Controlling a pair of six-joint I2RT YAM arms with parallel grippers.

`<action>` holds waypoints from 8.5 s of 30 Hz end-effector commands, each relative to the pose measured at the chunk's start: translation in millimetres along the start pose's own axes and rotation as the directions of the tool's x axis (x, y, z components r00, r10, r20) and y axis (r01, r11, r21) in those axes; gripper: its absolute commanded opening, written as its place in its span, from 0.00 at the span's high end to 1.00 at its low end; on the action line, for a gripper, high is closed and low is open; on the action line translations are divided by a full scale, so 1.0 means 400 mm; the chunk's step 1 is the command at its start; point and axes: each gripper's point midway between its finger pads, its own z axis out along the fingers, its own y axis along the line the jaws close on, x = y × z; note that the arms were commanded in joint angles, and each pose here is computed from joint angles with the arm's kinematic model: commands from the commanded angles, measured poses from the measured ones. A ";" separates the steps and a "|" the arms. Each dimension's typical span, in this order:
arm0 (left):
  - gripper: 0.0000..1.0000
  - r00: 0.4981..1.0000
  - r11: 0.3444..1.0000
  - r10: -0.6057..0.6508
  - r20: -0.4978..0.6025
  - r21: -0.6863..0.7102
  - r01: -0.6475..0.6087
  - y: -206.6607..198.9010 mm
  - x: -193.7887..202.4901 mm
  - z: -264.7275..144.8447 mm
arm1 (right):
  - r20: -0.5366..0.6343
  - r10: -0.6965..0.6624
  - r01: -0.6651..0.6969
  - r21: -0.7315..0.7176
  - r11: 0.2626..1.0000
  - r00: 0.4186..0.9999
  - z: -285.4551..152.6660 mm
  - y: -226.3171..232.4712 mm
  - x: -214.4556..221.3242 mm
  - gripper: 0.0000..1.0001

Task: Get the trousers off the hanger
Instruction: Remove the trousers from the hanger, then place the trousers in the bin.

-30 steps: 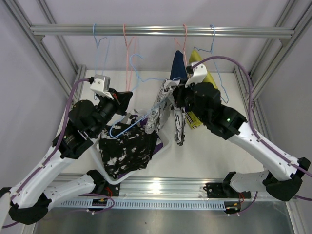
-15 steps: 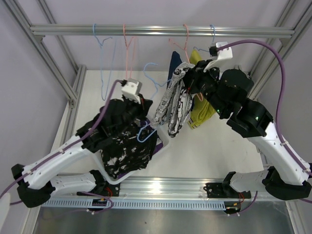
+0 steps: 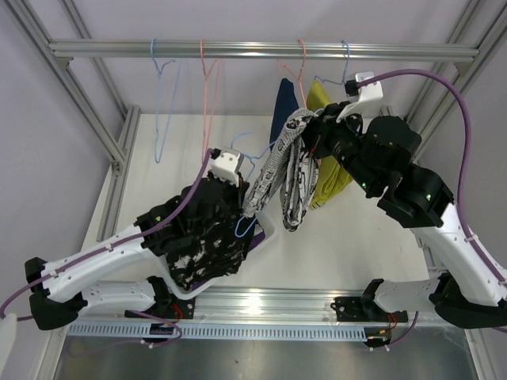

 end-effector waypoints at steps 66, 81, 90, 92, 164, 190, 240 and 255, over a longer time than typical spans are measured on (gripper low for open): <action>1.00 0.895 0.945 0.022 0.446 -0.303 0.127 0.402 -0.180 -0.455 | -0.302 0.013 -0.123 -0.347 0.930 0.953 0.143 0.435 0.530 1.00; 1.00 0.894 0.935 0.029 0.447 -0.327 0.133 0.418 -0.152 -0.452 | -0.447 -0.093 -0.137 -0.454 0.881 0.890 0.093 0.625 0.767 1.00; 1.00 0.889 0.929 0.021 0.457 -0.338 0.152 0.426 -0.132 -0.447 | -0.536 -0.102 -0.200 -0.476 0.856 0.838 0.079 0.681 0.927 1.00; 0.99 0.890 0.927 0.025 0.454 -0.344 0.150 0.428 -0.123 -0.444 | -0.566 -0.121 -0.199 -0.471 0.859 0.815 0.063 0.678 0.993 1.00; 0.99 0.906 0.933 0.015 0.424 -0.331 0.140 0.417 -0.058 -0.411 | -0.605 -0.122 -0.120 -0.344 0.931 0.787 0.106 0.543 0.942 0.86; 1.00 0.913 0.945 0.033 0.406 -0.310 0.104 0.398 -0.046 -0.393 | -0.752 -0.040 -0.224 -0.246 0.943 0.659 0.197 0.432 1.211 0.95; 1.00 0.927 0.947 0.048 0.372 -0.311 0.076 0.384 -0.033 -0.372 | -0.664 -0.032 -0.124 -0.186 0.975 0.747 0.129 0.349 1.073 0.93; 1.00 0.930 0.953 0.058 0.362 -0.297 0.056 0.372 -0.031 -0.364 | -0.696 -0.034 -0.110 -0.161 0.981 0.717 0.123 0.320 1.144 0.95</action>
